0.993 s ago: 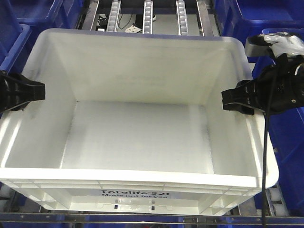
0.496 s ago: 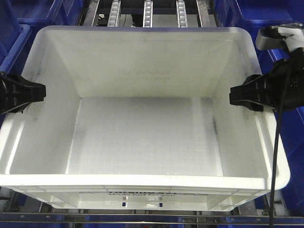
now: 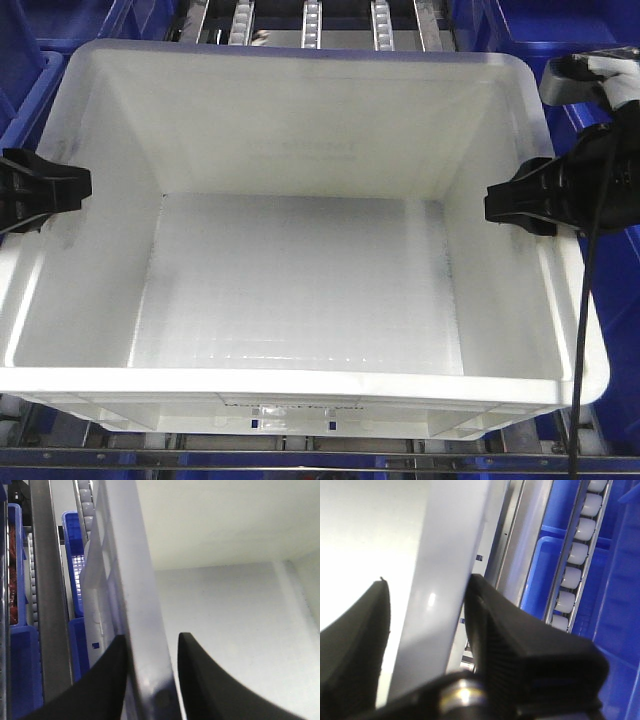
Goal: Move bin from left to right shelf
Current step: 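Lift the tote with both grippers and pull it off the shelf toward the robot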
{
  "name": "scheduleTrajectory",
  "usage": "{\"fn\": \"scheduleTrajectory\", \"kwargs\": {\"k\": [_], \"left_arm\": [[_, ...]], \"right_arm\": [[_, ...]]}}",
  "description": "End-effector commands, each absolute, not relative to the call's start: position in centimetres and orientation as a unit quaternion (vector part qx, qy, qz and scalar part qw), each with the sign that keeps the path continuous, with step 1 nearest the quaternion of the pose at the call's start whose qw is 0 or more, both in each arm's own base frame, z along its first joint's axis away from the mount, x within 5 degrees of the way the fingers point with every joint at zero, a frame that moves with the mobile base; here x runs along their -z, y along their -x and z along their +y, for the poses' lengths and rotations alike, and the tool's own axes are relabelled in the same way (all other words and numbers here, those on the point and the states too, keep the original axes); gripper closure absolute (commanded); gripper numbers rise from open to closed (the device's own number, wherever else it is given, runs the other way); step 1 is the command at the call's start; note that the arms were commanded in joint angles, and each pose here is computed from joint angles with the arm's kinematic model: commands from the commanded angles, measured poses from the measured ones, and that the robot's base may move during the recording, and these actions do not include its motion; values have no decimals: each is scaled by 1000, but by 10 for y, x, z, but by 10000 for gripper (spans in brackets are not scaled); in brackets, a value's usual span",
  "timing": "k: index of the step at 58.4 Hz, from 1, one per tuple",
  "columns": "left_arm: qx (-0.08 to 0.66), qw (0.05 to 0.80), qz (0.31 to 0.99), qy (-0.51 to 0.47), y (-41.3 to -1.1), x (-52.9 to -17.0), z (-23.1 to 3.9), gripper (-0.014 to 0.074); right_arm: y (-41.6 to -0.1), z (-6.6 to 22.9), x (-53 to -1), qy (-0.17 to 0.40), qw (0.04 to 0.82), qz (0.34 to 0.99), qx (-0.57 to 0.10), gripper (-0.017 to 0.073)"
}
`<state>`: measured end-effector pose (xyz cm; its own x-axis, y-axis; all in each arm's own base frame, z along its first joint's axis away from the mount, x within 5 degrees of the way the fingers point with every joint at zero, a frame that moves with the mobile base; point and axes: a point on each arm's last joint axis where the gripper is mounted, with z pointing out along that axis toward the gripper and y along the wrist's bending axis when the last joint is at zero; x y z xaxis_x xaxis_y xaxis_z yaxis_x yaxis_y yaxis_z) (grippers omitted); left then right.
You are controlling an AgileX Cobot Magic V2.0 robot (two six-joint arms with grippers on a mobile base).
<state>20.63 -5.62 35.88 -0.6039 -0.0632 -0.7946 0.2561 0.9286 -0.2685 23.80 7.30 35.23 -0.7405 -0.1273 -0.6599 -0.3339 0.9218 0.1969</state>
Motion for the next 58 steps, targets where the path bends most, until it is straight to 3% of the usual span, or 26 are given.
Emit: {"fn": "scheduleTrajectory", "kwargs": {"k": [1, 58], "left_arm": [[229, 502, 833, -41, -200, -387, -62, 601], [224, 506, 832, -41, -200, -387, -61, 600]], "right_arm": [[-234, 79, -383, 121, 417, 879, -195, 564], [-233, 79, -381, 126, 405, 885, -194, 564]]}}
